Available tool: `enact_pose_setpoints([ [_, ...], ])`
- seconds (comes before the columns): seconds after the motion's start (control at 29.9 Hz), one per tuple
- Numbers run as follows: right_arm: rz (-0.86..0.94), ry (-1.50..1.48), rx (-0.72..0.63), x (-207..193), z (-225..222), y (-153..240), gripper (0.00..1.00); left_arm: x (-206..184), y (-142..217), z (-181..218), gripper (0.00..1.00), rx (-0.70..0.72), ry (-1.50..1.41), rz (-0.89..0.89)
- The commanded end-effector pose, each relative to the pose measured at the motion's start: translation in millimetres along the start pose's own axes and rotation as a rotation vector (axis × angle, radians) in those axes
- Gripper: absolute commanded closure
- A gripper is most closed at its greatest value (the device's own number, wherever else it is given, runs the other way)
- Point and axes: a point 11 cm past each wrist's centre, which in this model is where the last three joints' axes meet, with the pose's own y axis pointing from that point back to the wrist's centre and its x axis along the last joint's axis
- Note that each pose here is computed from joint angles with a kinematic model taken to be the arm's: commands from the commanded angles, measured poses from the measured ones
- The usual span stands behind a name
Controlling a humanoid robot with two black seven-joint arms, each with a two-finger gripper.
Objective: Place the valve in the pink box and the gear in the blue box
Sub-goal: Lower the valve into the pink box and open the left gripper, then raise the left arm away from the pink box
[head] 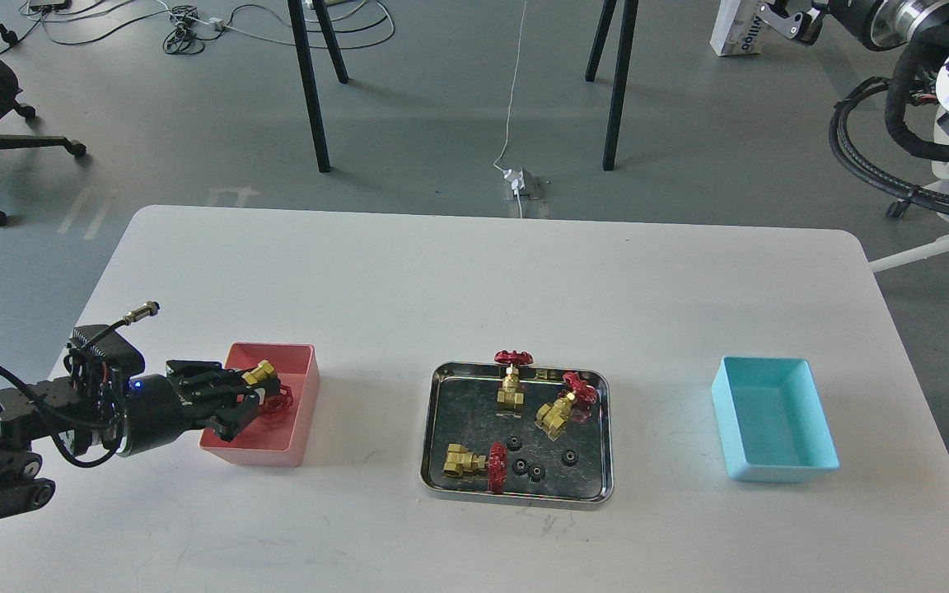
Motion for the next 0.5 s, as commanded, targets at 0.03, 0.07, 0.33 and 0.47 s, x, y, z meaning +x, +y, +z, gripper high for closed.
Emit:
enact_pose_setpoints([
  [0.03,0.002,-0.001,-0.002,1.4,2.0,0.5,0.01,3.3,-0.6,-0.1,0.29,-0.002,-0.006,0.004],
  [0.07,0.004,-0.001,-0.002,1.9,1.9,0.6,0.01,4.5,-0.4,-0.8,0.29,0.000,-0.006,0.008],
  [0.33,0.008,0.000,-0.001,4.6,2.2,1.1,0.01,70.8,-12.3,4.2,0.20,-0.004,0.049,0.243],
  [0.47,-0.011,-0.008,0.004,5.7,1.0,2.4,0.01,128.4,6.4,6.0,0.20,-0.006,0.118,0.444],
])
